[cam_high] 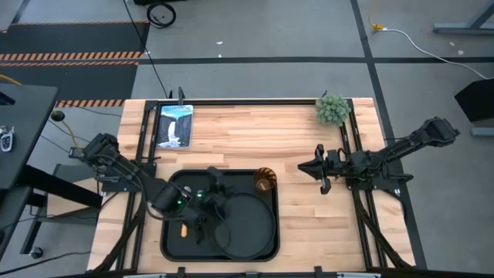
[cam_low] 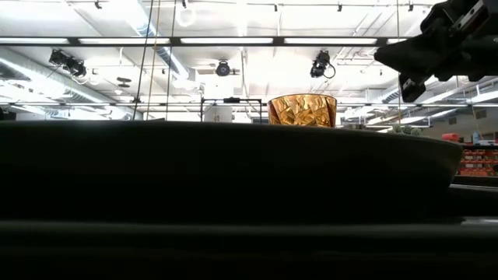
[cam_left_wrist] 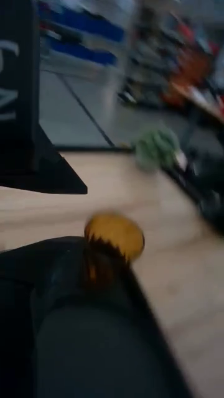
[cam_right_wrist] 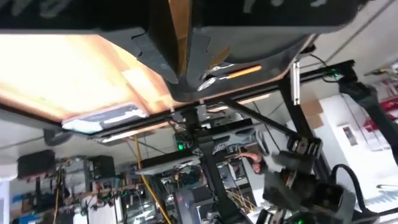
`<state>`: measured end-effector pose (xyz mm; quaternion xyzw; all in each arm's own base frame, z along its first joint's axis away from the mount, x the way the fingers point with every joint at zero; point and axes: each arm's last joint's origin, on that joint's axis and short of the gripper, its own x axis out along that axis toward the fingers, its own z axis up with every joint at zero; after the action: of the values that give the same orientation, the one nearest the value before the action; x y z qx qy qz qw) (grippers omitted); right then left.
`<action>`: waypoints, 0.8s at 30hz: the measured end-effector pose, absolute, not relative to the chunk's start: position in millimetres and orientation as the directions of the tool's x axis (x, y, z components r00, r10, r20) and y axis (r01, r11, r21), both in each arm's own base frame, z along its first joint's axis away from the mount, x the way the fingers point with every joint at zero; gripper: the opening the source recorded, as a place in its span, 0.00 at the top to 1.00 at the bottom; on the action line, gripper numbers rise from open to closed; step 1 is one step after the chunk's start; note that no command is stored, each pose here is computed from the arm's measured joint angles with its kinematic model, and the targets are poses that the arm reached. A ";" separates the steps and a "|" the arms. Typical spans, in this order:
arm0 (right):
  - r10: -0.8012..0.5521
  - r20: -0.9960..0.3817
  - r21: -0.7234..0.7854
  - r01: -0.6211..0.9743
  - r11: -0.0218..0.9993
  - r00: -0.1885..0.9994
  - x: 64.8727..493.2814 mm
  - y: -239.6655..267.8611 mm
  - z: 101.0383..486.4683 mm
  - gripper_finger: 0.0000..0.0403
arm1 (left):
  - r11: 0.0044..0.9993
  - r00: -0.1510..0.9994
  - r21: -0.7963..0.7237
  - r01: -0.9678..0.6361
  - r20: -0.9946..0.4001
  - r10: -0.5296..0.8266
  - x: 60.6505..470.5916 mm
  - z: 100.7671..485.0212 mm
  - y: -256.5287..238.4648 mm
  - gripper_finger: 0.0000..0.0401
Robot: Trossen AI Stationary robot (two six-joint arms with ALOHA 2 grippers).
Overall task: Pick and place plate/cup/fork/spoon on tray
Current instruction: Return to Home Position
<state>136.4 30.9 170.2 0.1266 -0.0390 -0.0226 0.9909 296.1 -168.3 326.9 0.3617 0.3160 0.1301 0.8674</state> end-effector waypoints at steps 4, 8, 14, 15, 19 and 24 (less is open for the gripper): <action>-0.056 0.096 0.194 0.036 0.980 0.994 134.2 30.0 173.5 0.94 | 0.670 0.764 0.718 0.189 -0.536 0.359 307.6 323.6 -155.3 0.68; -0.054 0.091 0.147 0.040 0.988 0.994 129.4 28.9 174.6 0.96 | 0.688 0.753 0.691 0.225 -0.571 0.327 308.2 333.1 -132.5 0.69; -0.054 0.048 0.194 0.044 0.980 0.997 118.2 25.5 172.5 0.98 | 0.812 0.778 0.532 0.241 -0.606 0.166 285.6 362.5 -109.4 0.74; -0.056 0.045 0.203 0.046 0.978 0.997 116.4 24.9 172.4 0.99 | 0.824 0.785 0.512 0.242 -0.603 0.144 280.7 366.2 -107.1 0.74; -0.102 0.048 0.233 0.088 0.969 0.994 110.0 21.7 172.8 0.98 | 0.860 0.804 0.463 0.214 -0.584 0.114 262.5 374.4 -99.9 0.77; -0.164 0.084 0.270 0.136 0.953 0.983 102.7 17.8 176.0 0.98 | 0.879 0.814 0.430 0.204 -0.573 0.091 235.5 374.5 -94.4 0.79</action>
<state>102.7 17.8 176.0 0.1330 -0.0529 -0.0759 0.9868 235.5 -94.4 374.5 0.2437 0.3032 -0.0308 0.9207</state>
